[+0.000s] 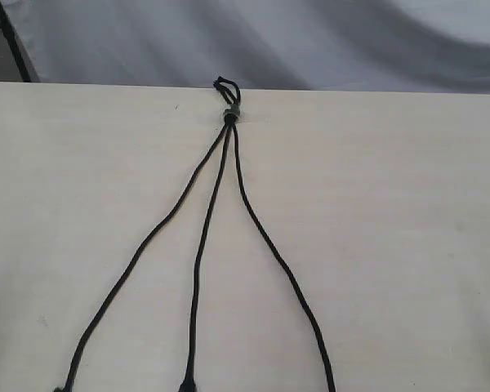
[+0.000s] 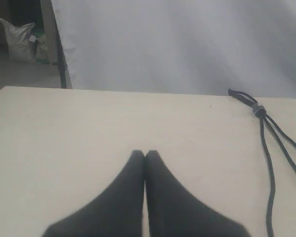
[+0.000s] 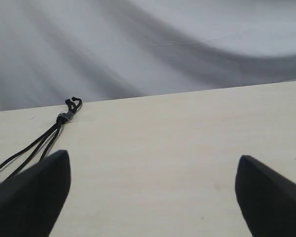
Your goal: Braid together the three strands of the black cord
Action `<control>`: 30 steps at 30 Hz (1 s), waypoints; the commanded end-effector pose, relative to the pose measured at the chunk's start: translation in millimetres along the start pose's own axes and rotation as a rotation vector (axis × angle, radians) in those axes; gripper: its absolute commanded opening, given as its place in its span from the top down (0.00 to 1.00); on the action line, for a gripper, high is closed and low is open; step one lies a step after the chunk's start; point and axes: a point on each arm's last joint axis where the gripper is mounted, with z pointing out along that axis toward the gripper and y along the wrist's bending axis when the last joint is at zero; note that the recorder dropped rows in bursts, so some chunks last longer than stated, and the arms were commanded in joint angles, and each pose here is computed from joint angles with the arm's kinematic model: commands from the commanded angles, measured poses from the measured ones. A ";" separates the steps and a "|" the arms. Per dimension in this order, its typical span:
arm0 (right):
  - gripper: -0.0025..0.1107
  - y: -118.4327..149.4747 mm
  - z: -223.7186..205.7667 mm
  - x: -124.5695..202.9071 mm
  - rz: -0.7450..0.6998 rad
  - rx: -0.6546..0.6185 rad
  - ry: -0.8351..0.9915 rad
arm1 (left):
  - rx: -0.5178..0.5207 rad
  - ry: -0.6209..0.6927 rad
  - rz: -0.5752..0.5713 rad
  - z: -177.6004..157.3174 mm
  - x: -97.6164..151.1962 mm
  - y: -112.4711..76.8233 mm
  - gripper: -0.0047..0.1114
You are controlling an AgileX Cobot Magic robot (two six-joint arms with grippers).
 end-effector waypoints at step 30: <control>0.23 0.1 -1.0 -10.6 0.008 -0.001 -0.130 | 0.000 -0.167 -0.054 -1.9 -16.1 0.2 0.96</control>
